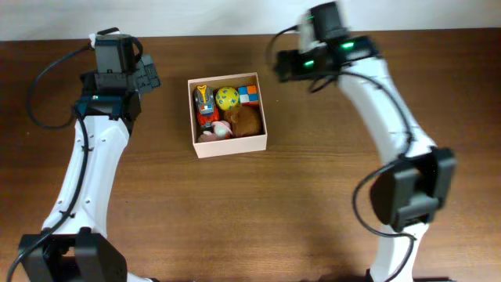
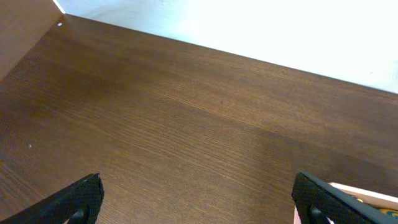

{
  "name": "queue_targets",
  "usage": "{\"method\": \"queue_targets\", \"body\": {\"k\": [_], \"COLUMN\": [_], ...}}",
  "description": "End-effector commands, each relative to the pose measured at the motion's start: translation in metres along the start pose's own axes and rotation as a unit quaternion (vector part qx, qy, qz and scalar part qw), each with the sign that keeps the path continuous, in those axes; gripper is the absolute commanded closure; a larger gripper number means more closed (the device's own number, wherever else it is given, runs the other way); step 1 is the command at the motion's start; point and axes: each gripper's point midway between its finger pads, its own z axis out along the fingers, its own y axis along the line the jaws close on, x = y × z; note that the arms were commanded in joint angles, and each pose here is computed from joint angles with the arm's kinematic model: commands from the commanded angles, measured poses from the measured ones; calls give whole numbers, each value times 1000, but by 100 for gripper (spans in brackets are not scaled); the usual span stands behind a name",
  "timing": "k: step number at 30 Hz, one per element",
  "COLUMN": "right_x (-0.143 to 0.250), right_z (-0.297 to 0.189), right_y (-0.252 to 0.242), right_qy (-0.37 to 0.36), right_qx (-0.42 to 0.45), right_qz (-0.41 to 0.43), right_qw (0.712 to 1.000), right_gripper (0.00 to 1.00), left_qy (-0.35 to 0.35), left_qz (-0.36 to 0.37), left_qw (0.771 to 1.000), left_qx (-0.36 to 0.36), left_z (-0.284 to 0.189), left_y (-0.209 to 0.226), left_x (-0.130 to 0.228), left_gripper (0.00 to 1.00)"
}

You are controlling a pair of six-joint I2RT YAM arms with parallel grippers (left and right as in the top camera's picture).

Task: Pack container
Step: 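Open the right gripper to drop the ball into the box, then raise the right gripper up and away from the box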

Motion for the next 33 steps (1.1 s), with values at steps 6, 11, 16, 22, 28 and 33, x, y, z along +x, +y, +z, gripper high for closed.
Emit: {"method": "queue_targets", "body": {"k": [6, 11, 16, 22, 28, 33], "right_x": [-11, -8, -5, -5, -5, -5], "right_z": [-35, -41, -42, -42, -42, -42], "right_y": [-77, -102, -107, -107, -107, -107], "right_qy": [-17, -15, -10, -10, -10, -10], "right_qx": [43, 56, 59, 59, 59, 59], "right_qz": [41, 63, 68, 68, 68, 68], "right_qw": [998, 996, 996, 996, 996, 996], "right_gripper": [1, 1, 1, 1, 1, 1], "left_qy": [-10, -10, -10, -10, -10, -10], "left_qz": [-11, -11, -11, -11, -11, -11], "left_qw": [1000, 1000, 1000, 1000, 1000, 1000], "left_qx": [-5, -5, -5, -5, -5, -5], "left_z": [-5, -5, -5, -5, -5, -5], "left_y": [4, 4, 4, 4, 4, 4], "left_x": [-8, -8, -8, -8, -8, -8], "left_gripper": [1, 1, 1, 1, 1, 1]}}
